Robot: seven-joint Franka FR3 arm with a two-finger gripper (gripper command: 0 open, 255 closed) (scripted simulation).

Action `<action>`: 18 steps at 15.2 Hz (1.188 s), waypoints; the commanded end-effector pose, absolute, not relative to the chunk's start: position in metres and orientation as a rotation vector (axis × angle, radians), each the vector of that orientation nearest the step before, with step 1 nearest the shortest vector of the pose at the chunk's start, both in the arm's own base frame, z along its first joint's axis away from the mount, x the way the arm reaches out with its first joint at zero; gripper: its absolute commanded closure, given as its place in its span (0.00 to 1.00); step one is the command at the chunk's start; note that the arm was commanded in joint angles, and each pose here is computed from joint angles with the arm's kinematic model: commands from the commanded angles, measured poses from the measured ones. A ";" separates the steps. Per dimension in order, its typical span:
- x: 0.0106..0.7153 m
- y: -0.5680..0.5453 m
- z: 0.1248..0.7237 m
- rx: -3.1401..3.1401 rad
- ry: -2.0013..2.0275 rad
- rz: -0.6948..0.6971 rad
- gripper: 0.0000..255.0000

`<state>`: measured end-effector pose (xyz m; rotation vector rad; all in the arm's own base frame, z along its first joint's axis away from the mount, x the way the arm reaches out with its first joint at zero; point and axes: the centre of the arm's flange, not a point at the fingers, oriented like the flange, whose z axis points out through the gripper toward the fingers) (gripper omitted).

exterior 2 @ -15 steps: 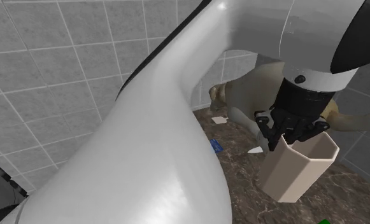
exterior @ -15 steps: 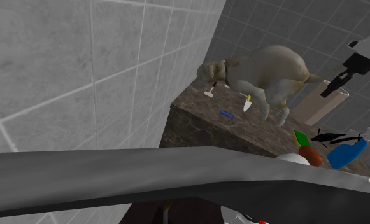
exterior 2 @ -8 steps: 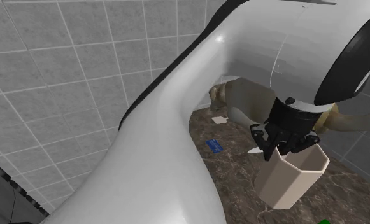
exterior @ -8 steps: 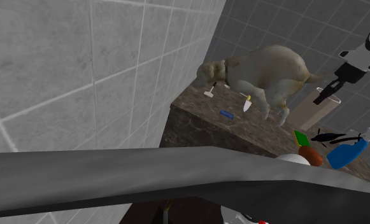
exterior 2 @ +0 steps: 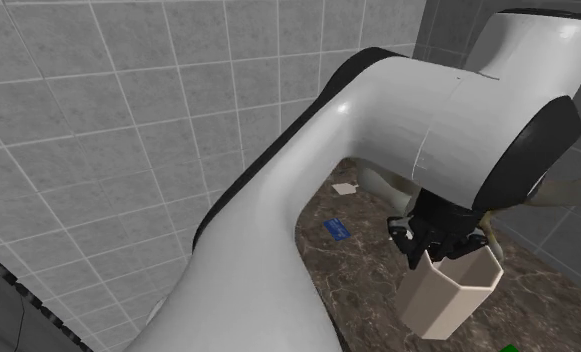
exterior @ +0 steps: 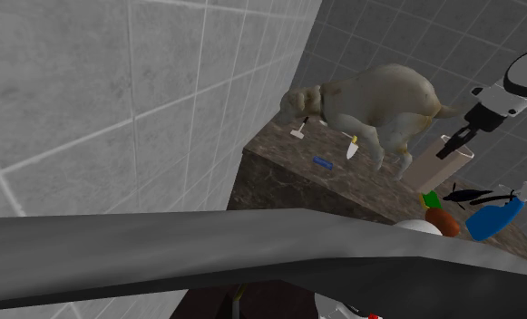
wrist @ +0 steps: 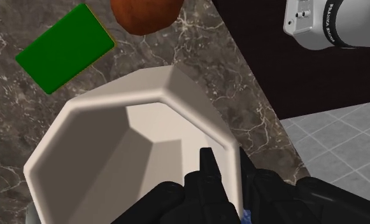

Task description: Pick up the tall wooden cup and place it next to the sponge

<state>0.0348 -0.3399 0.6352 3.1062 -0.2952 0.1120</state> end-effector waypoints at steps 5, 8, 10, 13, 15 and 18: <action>0.035 -0.339 0.604 3.105 -0.295 0.113 1.00; 0.035 -0.339 0.588 3.105 -0.295 0.113 1.00; 0.035 -0.339 0.578 3.105 -0.295 0.113 1.00; 0.035 -0.339 0.562 3.105 -0.295 0.113 1.00; 0.035 -0.339 0.551 3.105 -0.295 0.113 1.00; 0.035 -0.339 0.549 3.105 -0.295 0.113 1.00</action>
